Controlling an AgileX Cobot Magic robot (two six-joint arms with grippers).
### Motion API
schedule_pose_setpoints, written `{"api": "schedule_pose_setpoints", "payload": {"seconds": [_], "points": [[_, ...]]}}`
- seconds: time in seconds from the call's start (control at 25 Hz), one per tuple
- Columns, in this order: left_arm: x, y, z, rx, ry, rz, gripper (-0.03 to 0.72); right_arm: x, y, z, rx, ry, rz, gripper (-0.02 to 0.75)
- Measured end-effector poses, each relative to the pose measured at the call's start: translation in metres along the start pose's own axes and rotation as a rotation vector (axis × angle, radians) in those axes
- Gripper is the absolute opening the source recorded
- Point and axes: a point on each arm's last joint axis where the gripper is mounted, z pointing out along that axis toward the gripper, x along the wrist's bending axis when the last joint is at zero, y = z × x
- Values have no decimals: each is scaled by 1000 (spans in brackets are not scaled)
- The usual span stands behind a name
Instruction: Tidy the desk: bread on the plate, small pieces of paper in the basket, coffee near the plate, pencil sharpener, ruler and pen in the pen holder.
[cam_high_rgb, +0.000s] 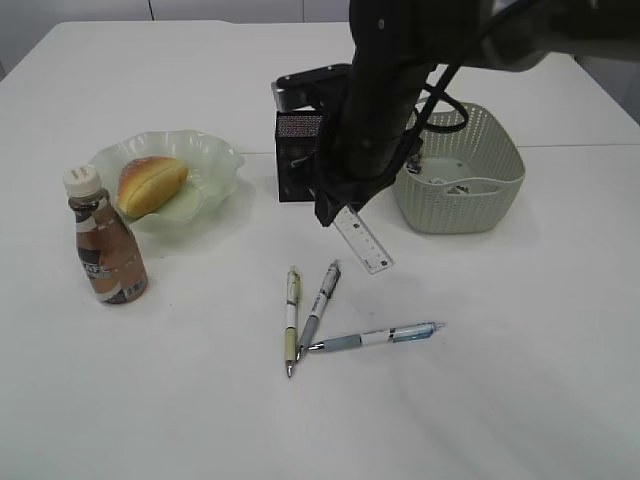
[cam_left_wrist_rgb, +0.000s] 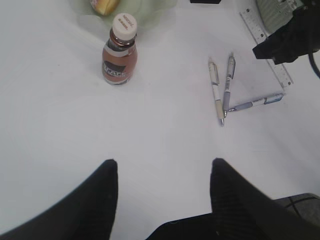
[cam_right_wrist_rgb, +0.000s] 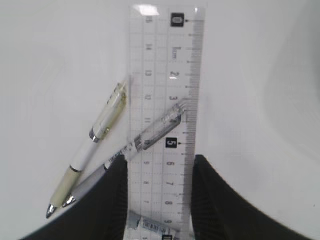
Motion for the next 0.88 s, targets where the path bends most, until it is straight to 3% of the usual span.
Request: {"api": "schedule_pose_setpoints", "payload": {"seconds": [0.52, 0.88], "points": [[0, 0, 0, 0, 0, 0, 427, -1, -58, -50, -547, -61, -39, 276], [0, 0, 0, 1, -3, -3, 427, 0, -42, -65, -842, -93, -102, 276]]}}
